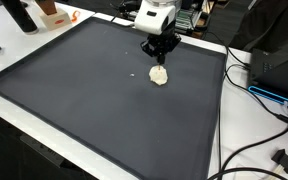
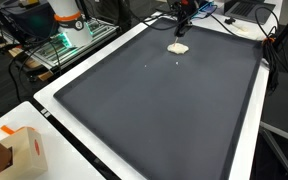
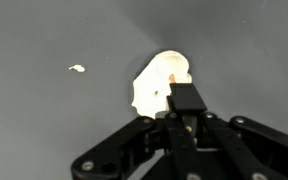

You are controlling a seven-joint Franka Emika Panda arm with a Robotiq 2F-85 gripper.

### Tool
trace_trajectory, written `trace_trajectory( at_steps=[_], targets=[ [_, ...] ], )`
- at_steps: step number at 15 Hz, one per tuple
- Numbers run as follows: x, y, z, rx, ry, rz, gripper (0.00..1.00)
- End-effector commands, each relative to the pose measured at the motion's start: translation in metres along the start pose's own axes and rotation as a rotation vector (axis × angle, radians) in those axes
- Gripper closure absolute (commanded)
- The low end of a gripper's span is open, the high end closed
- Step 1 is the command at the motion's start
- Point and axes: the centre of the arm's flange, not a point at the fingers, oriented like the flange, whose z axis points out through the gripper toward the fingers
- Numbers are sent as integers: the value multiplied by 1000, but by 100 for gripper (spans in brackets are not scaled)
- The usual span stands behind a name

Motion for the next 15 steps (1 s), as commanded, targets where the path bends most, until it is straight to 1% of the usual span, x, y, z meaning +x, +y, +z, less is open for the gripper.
trace_trajectory(
  at_steps=[1, 6, 9, 15],
  targets=[
    [-13, -3, -21, 20, -11, -29, 97],
    [-21, -8, -54, -11, 21, -45, 97],
    [-23, -9, -73, -40, 55, -29, 97],
    [-27, -10, -101, -67, 94, -22, 97]
  ],
)
